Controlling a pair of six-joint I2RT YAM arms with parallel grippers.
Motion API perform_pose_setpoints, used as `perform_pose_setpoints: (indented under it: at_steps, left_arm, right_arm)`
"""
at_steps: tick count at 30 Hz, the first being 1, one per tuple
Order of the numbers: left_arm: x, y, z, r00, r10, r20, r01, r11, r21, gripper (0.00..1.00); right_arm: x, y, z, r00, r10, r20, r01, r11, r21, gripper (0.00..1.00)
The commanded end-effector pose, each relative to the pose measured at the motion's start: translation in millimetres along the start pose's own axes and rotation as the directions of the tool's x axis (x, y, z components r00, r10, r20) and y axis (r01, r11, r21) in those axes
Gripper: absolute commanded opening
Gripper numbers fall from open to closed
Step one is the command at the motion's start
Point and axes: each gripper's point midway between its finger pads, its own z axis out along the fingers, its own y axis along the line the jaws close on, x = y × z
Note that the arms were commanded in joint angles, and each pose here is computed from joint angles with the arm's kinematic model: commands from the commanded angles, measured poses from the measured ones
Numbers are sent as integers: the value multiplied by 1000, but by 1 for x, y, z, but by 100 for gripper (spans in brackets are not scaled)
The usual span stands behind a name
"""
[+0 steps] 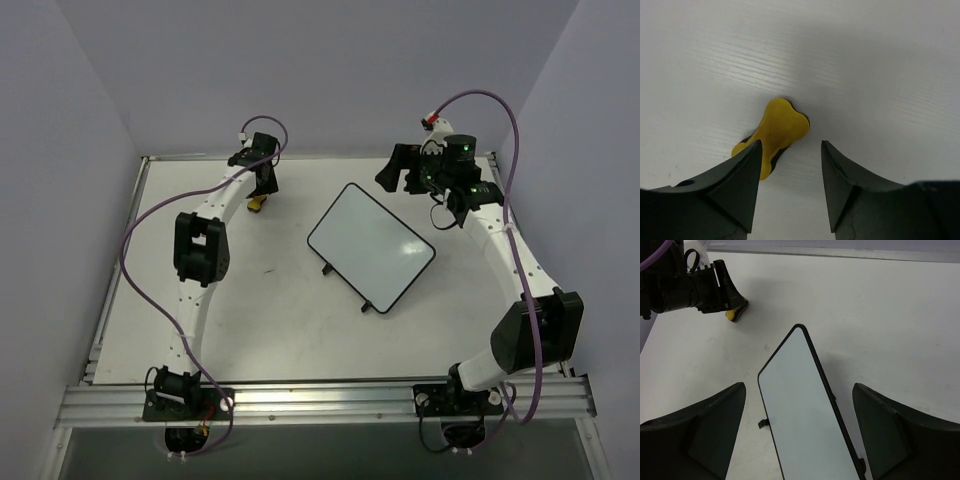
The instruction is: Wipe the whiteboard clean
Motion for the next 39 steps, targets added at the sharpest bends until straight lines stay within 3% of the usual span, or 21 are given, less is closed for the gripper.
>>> perform_pose_setpoints:
  at_steps: [1,6,11,14,17,18,19,20,21,22,23,25,26,28,29,34,39]
  left_arm:
    - [-20,-5,-17,999,-19,46,17,999,35,59]
    - [-30,-4,-29,997,-29,72,26,999,41,66]
    - [-51,-3,-55,992,-39,122,32,998,59,67]
    - [-66,-2,-86,988,-42,147,29,996,86,67]
    - [-77,-8,-137,983,-42,178,15,988,151,68]
    - [-88,-8,-174,974,-60,218,16,980,198,68]
    - [-68,-16,-181,983,-30,184,-12,975,222,68]
    - [-64,-21,-198,981,-31,191,-20,966,259,69]
    - [-69,-22,-238,972,-50,230,-25,949,316,69]
    - [-42,-25,-239,982,-17,186,-48,940,338,69]
    - [-40,-37,-289,966,-13,258,-97,908,407,71]
    - [-8,-32,-306,960,43,277,-151,911,383,76]
    - [-2,-32,-344,947,27,319,-172,883,436,77]
    - [30,-24,-350,962,39,269,-171,857,486,78]
    - [25,-15,-378,948,-13,317,-168,827,537,79]
    - [47,31,-400,930,-35,365,-175,833,526,84]
    - [52,42,-400,923,-7,384,-202,841,502,86]
  right_arm:
    - [-15,10,-14,998,-39,48,40,999,-7,83]
    - [-14,11,-16,998,-42,48,43,999,-7,83]
    - [-18,12,-21,997,-47,58,47,999,-1,83]
    - [-21,10,-26,996,-52,70,51,999,18,84]
    - [-25,8,-33,995,-53,81,50,998,46,86]
    - [-27,7,-35,995,-38,91,33,998,61,87]
    - [-31,8,-38,994,-31,107,24,998,61,88]
    - [-32,9,-39,993,-22,115,15,998,60,100]
    - [-34,10,-40,992,-3,127,-5,998,61,100]
    - [-37,11,-44,990,3,138,-13,998,65,100]
    - [-38,12,-47,989,7,148,-17,998,68,100]
    - [-43,12,-56,984,17,180,-33,996,86,100]
    - [-44,12,-60,982,18,188,-37,995,94,100]
    - [-45,12,-69,980,25,200,-47,993,108,100]
    - [-46,13,-72,979,24,204,-47,993,112,100]
    - [-43,10,-99,972,3,235,-43,985,166,100]
    - [-42,8,-115,961,-16,275,-39,980,194,100]
